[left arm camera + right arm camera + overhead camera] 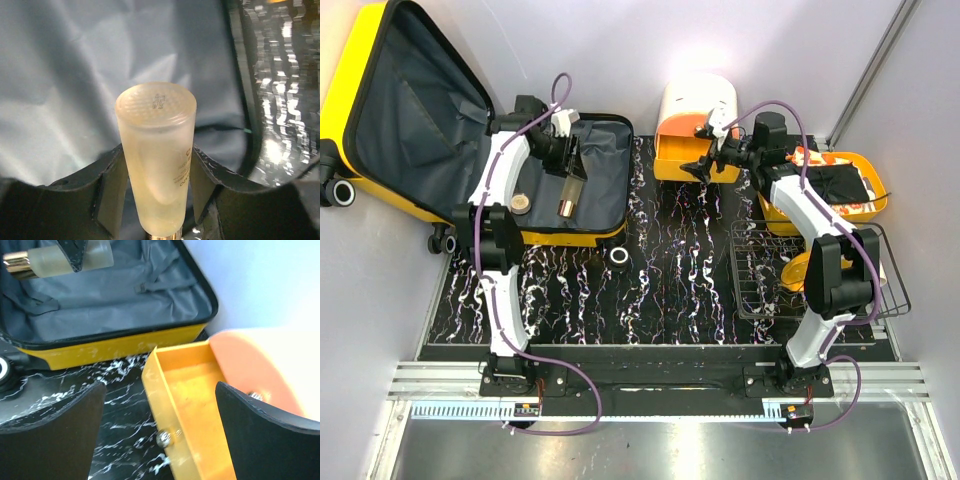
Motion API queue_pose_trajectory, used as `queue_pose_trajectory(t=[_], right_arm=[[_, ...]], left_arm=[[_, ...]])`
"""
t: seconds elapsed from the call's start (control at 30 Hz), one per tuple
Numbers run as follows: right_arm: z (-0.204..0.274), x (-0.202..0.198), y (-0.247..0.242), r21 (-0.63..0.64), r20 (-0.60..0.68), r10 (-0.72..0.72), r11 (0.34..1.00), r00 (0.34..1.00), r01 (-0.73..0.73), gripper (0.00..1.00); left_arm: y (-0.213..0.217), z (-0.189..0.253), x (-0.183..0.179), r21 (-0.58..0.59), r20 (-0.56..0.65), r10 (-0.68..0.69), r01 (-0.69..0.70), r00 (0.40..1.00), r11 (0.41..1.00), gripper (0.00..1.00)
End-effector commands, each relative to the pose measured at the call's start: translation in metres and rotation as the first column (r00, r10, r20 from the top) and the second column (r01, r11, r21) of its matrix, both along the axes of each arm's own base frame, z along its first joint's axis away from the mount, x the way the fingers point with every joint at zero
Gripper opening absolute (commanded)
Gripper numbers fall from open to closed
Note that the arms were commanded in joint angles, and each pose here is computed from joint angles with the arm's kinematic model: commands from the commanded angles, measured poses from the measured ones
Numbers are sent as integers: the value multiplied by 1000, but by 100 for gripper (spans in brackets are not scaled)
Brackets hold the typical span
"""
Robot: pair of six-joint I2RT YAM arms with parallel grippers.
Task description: Open, take out, and arrange the luggage
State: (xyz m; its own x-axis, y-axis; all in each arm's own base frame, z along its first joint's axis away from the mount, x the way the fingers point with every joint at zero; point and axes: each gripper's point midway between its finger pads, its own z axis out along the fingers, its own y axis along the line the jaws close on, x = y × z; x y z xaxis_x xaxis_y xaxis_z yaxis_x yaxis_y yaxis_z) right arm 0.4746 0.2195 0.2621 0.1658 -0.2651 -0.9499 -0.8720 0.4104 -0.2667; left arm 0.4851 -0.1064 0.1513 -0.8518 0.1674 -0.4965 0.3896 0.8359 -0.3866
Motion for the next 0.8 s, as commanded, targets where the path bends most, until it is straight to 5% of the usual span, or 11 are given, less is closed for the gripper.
queue_pose_trajectory(t=[0.0, 0.1, 0.23, 0.43, 0.77], right_arm=[[41, -5, 25, -38, 326, 130, 992, 936, -125, 100], [40, -21, 45, -120, 485, 240, 971, 841, -208, 100], [34, -46, 75, -264, 686, 397, 917, 610, -300, 100], [23, -75, 112, -307, 789, 480, 849, 384, -430, 98], [1, -117, 146, -341, 814, 541, 741, 213, -579, 86]], left_arm=[[-43, 93, -38, -243, 67, -97, 111, 993, 964, 0], [-62, 102, -54, -350, 17, -136, 133, 991, 927, 0], [-93, 103, -78, -455, -52, -218, 171, 975, 874, 0], [-132, 98, -104, -586, -164, -325, 172, 931, 792, 0], [-169, 95, -115, -682, -248, -410, 142, 878, 718, 0]])
